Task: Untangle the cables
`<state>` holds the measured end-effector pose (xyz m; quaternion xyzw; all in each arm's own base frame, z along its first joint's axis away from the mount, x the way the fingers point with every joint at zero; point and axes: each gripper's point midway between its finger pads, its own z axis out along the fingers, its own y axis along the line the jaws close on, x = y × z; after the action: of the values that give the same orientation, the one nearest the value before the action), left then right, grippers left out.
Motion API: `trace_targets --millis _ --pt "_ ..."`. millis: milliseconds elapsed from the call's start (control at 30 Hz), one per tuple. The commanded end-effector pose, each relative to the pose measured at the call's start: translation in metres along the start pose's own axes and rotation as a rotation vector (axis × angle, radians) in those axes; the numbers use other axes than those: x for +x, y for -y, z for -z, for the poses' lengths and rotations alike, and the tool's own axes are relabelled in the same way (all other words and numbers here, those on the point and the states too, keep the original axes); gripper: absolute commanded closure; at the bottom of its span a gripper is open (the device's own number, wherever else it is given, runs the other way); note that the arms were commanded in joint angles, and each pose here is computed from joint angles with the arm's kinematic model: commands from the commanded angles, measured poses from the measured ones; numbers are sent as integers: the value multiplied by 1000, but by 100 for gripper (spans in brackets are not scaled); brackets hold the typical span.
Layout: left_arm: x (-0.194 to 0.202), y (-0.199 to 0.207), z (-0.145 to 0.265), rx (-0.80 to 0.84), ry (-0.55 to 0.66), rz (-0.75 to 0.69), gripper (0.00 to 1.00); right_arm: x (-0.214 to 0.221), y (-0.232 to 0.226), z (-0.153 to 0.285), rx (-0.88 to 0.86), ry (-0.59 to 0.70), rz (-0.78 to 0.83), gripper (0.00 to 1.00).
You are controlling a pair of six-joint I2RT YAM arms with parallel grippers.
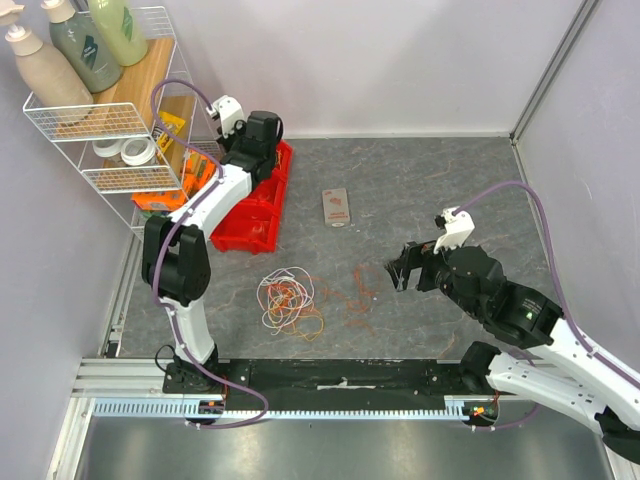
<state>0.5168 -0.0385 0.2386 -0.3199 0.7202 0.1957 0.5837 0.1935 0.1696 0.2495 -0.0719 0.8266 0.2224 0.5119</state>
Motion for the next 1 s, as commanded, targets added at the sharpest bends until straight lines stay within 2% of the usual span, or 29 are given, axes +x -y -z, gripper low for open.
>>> trace_targets --millis 0,300,633,700,800,833,867,967 --pt "16 3 -6 -29 -26 101 98 -5 -5 -1 -25 24 -25 2" --pt "77 -7 -6 -79 -177 116 98 -3 -5 2 -33 28 -40 2" --pt "88 -19 -36 -144 -213 70 96 1 -4 3 -38 27 -48 2" --pt "88 -21 -35 -144 -216 65 87 2 -5 2 -40 21 -49 2" --pt "81 -22 -31 -133 -216 64 59 4 -8 0 -52 16 -50 2" --pt "79 -23 -30 -127 -220 66 53 3 -9 -1 -57 17 -53 2" --pt "76 -21 -28 -117 -221 66 48 5 -9 -1 -57 11 -50 2" --pt "65 -20 -22 -94 -223 72 42 5 -10 -1 -63 10 -52 2"
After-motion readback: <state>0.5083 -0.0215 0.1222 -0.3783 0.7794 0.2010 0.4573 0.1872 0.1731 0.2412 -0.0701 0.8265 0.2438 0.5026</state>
